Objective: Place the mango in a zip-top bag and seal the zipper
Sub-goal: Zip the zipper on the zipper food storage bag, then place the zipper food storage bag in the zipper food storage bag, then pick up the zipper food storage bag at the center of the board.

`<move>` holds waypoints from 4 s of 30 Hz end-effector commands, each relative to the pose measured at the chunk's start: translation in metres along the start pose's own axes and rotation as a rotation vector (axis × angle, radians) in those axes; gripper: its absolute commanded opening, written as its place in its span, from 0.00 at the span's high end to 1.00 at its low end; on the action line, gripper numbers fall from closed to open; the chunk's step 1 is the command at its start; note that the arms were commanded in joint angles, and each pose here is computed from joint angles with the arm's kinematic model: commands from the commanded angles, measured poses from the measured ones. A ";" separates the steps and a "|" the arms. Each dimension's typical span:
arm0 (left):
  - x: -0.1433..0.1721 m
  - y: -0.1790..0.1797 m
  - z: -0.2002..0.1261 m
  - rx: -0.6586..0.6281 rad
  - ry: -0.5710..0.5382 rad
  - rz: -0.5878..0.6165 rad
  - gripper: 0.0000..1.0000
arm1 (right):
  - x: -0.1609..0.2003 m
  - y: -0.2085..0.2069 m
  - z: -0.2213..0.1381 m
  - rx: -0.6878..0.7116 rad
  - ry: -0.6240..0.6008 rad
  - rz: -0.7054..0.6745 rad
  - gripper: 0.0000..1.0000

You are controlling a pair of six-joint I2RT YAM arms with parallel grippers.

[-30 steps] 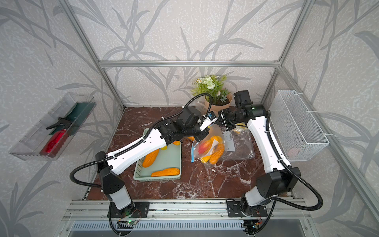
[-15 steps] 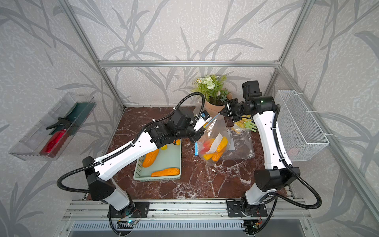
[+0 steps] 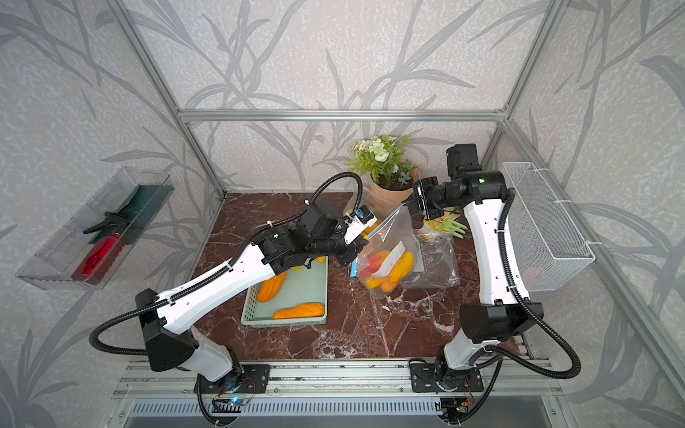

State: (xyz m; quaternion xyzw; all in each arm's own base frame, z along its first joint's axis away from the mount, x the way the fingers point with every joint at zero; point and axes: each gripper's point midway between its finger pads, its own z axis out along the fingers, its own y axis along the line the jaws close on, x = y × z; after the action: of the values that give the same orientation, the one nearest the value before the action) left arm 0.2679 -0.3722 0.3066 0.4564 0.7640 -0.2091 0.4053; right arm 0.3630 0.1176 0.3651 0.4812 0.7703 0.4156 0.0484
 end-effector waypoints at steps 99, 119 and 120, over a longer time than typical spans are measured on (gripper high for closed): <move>0.095 0.140 0.023 -0.208 0.296 -0.699 0.97 | -0.152 -0.310 0.137 0.122 -0.439 0.108 0.31; 0.132 0.148 0.024 -0.282 0.408 -0.712 1.00 | -0.122 -0.129 -0.023 0.099 -0.724 -0.347 1.00; 0.134 0.147 0.025 -0.282 0.417 -0.712 1.00 | -0.117 -0.116 -0.033 0.076 -0.733 -0.372 1.00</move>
State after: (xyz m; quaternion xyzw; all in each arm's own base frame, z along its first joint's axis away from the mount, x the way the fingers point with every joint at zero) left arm 0.3758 -0.2590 0.1972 0.1441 0.9526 -0.1592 0.2157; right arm 0.3571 -0.0047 0.2598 0.4697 0.7559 0.2473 0.3833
